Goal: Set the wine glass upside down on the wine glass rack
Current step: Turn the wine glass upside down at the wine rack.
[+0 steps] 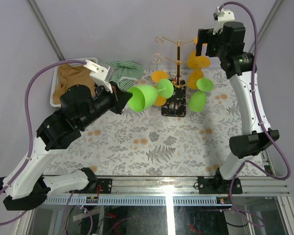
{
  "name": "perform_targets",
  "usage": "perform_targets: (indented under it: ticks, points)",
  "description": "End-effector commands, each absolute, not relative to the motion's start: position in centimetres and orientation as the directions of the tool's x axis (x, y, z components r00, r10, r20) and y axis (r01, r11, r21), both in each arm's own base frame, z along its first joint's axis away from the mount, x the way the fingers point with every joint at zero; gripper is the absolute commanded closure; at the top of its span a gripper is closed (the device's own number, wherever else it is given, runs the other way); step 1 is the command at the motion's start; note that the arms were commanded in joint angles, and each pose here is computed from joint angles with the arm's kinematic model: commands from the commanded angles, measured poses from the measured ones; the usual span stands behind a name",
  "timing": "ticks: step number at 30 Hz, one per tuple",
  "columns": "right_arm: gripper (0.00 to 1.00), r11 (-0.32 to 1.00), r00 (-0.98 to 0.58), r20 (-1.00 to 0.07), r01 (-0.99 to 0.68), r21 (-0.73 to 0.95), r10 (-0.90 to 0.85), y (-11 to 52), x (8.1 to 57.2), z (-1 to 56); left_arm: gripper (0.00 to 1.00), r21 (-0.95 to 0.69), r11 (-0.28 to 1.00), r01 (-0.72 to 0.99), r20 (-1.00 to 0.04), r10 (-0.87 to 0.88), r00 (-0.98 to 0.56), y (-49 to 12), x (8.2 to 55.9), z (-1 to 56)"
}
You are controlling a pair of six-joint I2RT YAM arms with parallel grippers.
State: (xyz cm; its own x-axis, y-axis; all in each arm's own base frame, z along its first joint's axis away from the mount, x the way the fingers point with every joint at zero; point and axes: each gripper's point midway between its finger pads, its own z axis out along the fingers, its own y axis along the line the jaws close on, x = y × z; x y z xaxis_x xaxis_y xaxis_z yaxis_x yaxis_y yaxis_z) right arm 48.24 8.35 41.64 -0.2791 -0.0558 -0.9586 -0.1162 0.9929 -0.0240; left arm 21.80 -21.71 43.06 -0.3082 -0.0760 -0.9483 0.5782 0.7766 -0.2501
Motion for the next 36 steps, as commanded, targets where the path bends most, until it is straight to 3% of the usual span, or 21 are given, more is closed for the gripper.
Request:
perform_targets:
  ticks: [1,9,15,20,26,30,36]
  points:
    - [0.01,0.964,-0.209,-0.974,-0.227,0.139,0.091,10.5,47.9,45.0,1.0,-0.185,0.804,0.565,-0.97,-0.243,0.028,-21.2,24.5,50.8]
    - [0.01,0.889,-0.18,-0.954,-0.354,0.29,0.24,11.6,47.0,47.6,1.0,-0.111,0.904,0.412,-0.907,-0.262,0.33,-20.5,28.8,54.4]
    - [0.01,0.778,-0.183,-0.915,-0.483,0.401,0.359,12.9,45.0,50.1,1.0,-0.054,0.958,0.281,-0.885,-0.176,0.43,-21.1,32.2,54.7]
    - [0.02,0.725,-0.189,-0.898,-0.535,0.434,0.397,13.8,44.2,50.8,1.0,-0.139,0.983,0.119,-0.909,-0.174,0.378,-21.4,36.1,54.5]
    - [0.16,0.786,-0.108,-0.928,-0.502,0.361,0.357,13.8,43.4,51.5,1.0,-0.224,0.97,-0.091,-0.94,-0.19,0.284,-22.1,40.4,53.9]
    - [0.15,0.882,-0.019,-0.978,-0.428,0.196,0.208,15.3,43.0,51.0,1.0,-0.229,0.966,-0.119,-0.951,-0.195,0.241,-23.9,42.4,53.9]
    - [0.17,0.909,0.078,-0.981,-0.395,0.134,0.178,15.4,42.3,51.3,1.0,-0.244,0.964,-0.104,-0.954,-0.219,0.206,-25.7,43.7,52.7]
